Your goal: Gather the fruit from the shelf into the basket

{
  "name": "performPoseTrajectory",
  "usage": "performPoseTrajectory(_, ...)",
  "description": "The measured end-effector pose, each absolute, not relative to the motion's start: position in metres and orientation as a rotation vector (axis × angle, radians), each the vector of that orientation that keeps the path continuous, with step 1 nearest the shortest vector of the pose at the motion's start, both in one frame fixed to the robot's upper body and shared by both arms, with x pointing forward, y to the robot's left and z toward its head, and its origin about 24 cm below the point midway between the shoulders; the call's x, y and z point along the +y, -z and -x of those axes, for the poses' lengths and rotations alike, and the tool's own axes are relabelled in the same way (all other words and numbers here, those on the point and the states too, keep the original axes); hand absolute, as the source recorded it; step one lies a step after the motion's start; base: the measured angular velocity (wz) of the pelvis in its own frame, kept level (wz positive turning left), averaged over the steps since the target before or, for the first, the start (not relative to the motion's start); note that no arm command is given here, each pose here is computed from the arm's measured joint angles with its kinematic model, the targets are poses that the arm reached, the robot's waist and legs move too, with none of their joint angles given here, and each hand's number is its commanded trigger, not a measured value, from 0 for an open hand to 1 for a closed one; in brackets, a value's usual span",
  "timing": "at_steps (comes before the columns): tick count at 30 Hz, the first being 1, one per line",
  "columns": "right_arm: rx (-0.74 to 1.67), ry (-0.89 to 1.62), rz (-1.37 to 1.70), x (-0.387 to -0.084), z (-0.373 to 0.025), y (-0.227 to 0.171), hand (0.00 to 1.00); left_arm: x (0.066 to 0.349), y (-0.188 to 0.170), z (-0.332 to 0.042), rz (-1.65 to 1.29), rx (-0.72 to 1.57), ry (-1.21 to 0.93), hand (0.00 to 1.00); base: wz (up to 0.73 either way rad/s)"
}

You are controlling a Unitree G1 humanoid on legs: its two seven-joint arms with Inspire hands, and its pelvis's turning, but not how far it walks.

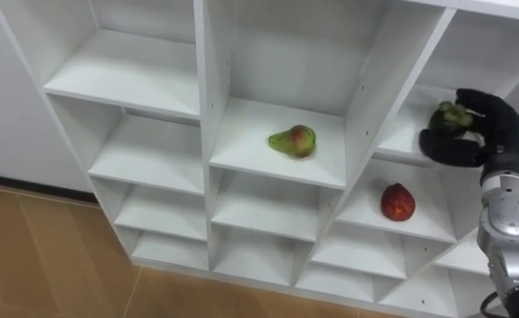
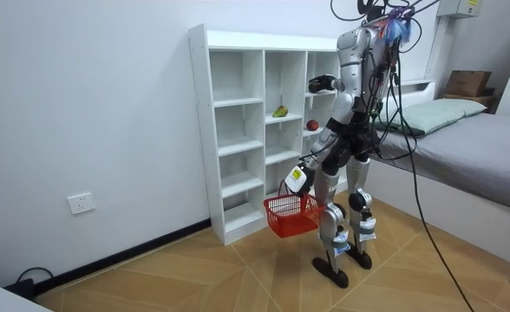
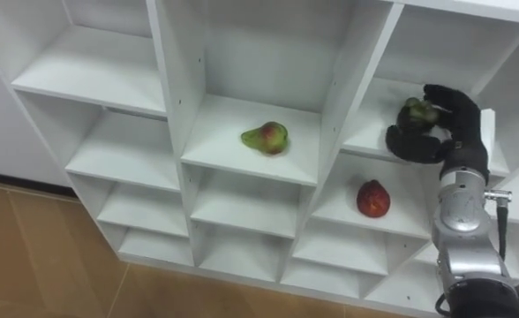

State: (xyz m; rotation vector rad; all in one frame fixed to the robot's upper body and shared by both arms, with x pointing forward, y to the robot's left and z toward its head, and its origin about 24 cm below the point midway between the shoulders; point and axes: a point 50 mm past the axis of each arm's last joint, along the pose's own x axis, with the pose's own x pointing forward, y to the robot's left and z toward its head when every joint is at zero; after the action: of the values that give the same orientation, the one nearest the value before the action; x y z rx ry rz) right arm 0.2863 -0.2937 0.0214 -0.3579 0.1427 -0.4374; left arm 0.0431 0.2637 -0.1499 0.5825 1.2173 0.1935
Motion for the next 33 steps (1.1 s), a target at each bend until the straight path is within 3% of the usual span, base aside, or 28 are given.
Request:
performPoseTrajectory(22, 0.170, 0.459, 0.339, -0.298, -0.283, -0.016, 1.00, 0.261, 0.150, -0.048, -0.568, 1.207, -0.188, 1.00, 0.00)
performPoseTrajectory(33, 0.082, 0.334, 0.403, -0.268, -0.278, -0.027, 1.00, 0.252, 0.147, -0.076, -0.528, 1.117, -0.187, 1.00, -0.06)
